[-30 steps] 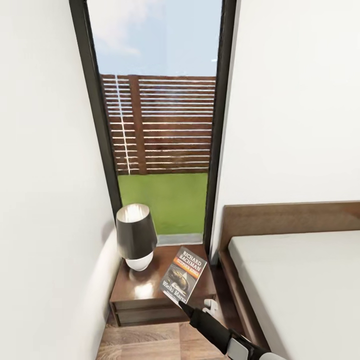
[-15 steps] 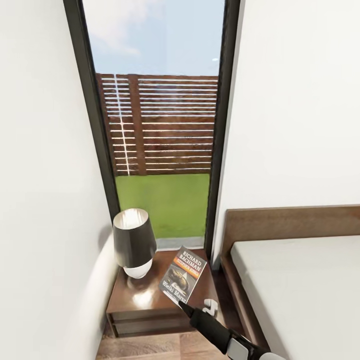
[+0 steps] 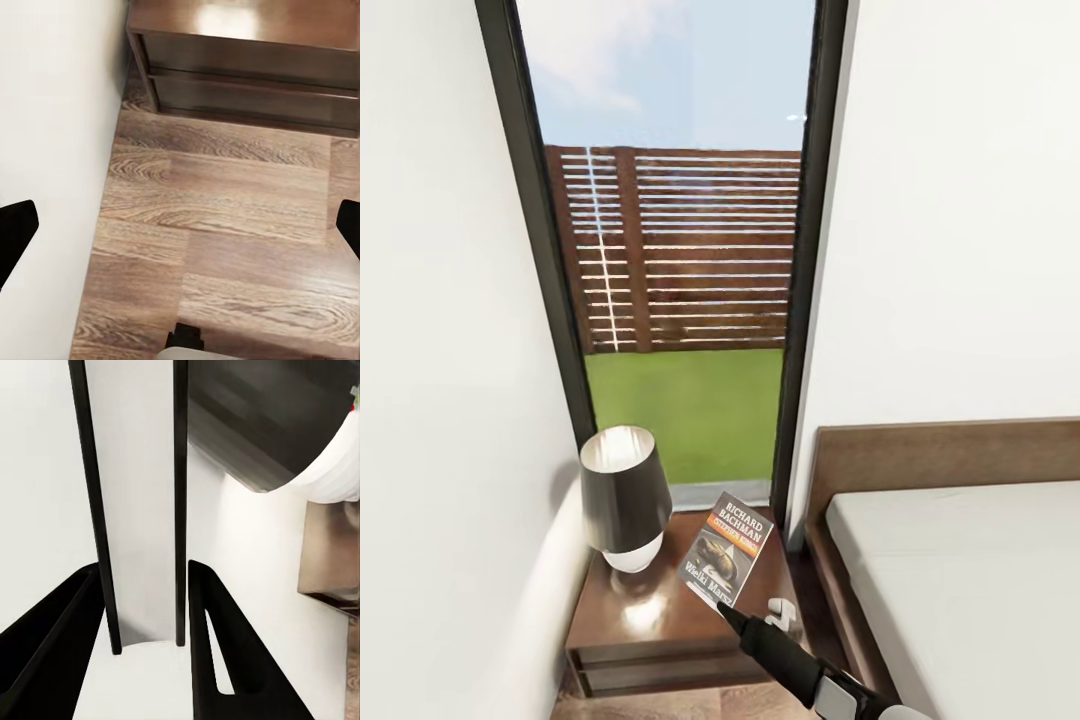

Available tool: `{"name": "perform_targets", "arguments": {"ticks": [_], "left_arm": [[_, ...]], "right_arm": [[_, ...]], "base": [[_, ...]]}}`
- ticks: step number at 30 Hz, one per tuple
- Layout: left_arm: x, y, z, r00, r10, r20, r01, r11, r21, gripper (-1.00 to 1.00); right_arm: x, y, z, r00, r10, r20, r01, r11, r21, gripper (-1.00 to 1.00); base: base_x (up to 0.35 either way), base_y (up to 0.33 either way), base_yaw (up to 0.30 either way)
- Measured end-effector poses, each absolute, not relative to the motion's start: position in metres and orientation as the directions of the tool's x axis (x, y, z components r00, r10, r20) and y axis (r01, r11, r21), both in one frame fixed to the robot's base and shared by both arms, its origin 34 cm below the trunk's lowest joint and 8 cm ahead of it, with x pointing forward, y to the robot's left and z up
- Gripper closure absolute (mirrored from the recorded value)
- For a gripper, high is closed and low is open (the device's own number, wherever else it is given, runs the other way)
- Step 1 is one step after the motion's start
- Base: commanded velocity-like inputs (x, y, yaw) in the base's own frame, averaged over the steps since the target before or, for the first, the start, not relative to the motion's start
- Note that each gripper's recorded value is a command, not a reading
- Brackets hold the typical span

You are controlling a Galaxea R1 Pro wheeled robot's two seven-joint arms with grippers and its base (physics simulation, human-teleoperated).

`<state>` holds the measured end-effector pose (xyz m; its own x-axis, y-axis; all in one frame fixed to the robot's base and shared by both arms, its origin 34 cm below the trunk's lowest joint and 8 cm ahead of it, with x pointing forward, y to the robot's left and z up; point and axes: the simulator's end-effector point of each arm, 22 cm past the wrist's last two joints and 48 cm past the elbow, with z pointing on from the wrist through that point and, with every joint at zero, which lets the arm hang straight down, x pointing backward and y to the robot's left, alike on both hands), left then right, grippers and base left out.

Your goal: In the bedroom, move the book from the bed onto either nightstand, and place the two sandals side by side next to the bed.

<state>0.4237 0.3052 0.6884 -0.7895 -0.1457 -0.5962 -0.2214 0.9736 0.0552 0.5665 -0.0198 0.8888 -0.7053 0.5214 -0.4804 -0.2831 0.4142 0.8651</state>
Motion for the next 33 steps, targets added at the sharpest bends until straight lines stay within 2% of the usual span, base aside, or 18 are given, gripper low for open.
{"name": "perform_targets", "arguments": {"ticks": [33], "left_arm": [[0.412, 0.312, 0.683, -0.8, -0.13, -0.586, -0.215, 0.973, 0.078, -1.0]], "right_arm": [[0.567, -0.02, 0.889, -0.705, 0.522, -0.48, -0.282, 0.415, 0.865, 1.0]], "base": [[0.131, 0.0, 0.0]]}}
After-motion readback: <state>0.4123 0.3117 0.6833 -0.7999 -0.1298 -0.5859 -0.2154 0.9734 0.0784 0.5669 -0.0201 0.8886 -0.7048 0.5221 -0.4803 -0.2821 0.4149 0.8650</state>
